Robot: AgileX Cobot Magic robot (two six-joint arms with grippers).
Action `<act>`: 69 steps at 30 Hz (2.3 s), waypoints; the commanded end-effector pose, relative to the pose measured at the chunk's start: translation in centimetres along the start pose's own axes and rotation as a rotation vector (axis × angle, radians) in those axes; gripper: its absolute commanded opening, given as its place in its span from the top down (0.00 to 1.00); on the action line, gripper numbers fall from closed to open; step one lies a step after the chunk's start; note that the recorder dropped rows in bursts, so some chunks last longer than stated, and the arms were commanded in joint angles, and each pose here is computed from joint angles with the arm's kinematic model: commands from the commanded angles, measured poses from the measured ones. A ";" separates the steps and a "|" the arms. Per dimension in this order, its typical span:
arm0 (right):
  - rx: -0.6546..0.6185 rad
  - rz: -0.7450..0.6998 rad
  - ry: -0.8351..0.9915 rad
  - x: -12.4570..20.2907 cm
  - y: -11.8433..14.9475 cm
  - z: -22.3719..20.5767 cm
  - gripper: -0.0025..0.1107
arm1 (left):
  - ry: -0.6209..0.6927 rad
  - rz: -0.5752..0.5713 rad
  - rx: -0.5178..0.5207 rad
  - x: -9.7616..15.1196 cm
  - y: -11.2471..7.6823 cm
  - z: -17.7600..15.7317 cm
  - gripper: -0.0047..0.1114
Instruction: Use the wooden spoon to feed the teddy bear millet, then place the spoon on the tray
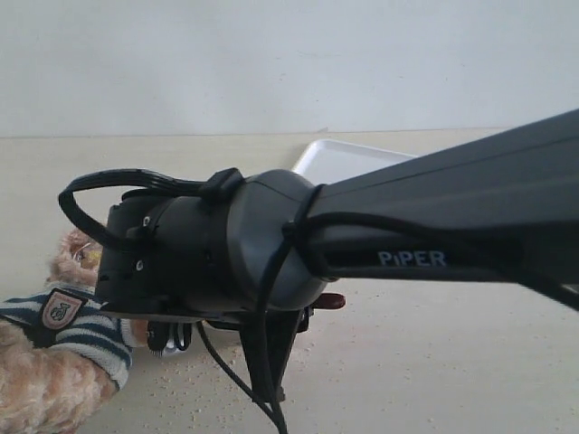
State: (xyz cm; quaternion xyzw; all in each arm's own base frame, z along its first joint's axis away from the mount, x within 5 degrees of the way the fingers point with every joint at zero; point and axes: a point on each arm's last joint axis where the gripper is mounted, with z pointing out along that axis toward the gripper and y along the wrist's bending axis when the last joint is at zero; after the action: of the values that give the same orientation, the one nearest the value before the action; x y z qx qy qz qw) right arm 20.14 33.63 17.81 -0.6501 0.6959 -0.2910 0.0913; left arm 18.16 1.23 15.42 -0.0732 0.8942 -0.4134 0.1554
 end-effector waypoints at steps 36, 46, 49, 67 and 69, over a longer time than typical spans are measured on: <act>-0.282 0.347 -0.063 2.3 -4.2 -0.4 0.97 | -0.011 0.003 0.020 -0.1 -0.3 -0.1 0.92; -0.373 0.435 -0.087 3.5 -5.3 -0.7 0.97 | -0.011 0.003 0.020 -0.1 -0.3 -0.1 0.92; -0.411 0.465 -0.104 4.0 -5.7 -1.0 0.97 | -0.011 0.003 0.020 -0.1 -0.3 -0.1 0.92; -0.639 0.550 -0.184 5.0 -6.3 -1.8 0.97 | -0.011 0.003 0.020 -0.1 -0.3 -0.1 0.92; -0.620 0.561 -0.173 5.3 -6.7 -1.4 0.97 | -0.011 0.003 0.020 -0.1 -0.3 -0.1 0.92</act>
State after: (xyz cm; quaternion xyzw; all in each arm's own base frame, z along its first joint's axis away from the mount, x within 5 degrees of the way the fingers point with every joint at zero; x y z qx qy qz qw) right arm 23.92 29.68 23.23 -0.4561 0.8894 0.0250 0.0175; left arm 18.16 1.23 15.42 -0.0732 0.8942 -0.4134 0.1554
